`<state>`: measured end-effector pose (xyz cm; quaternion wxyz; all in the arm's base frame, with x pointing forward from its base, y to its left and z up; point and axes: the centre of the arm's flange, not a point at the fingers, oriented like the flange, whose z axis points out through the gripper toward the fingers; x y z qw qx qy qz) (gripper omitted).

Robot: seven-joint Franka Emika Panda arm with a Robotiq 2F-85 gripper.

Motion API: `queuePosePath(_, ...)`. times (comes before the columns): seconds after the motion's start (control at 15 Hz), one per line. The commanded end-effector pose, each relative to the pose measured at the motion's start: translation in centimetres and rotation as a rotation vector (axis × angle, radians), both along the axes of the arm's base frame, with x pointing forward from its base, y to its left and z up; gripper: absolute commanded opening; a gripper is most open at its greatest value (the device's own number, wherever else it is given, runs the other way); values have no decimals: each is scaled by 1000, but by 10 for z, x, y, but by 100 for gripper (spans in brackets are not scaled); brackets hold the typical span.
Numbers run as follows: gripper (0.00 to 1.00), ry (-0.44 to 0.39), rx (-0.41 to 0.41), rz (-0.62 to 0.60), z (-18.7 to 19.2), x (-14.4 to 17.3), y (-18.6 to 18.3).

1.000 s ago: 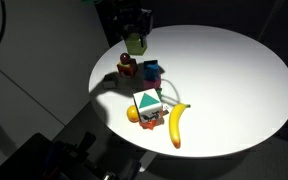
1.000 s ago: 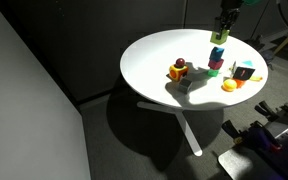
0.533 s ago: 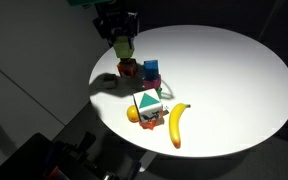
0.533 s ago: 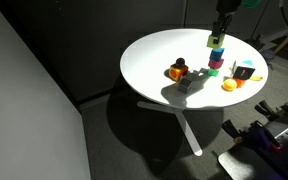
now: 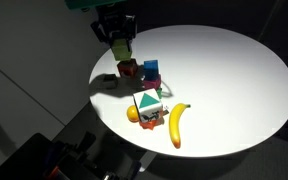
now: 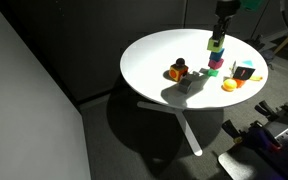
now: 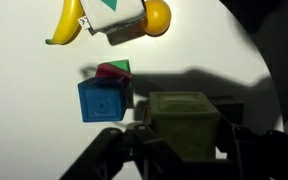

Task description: Pick up the lime green block and put it on the gray block

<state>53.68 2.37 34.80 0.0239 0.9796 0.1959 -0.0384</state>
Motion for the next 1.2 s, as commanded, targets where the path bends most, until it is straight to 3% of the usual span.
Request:
queuePosePath(0.0, 56, 0, 0, 0, 0, 0, 0)
queuePosePath(0.27, 56, 0, 0, 0, 0, 0, 0)
queuePosePath(0.33, 31, 0, 0, 0, 0, 0, 0)
queuePosePath(1.13, 31, 47, -10, 111, -30, 8, 55)
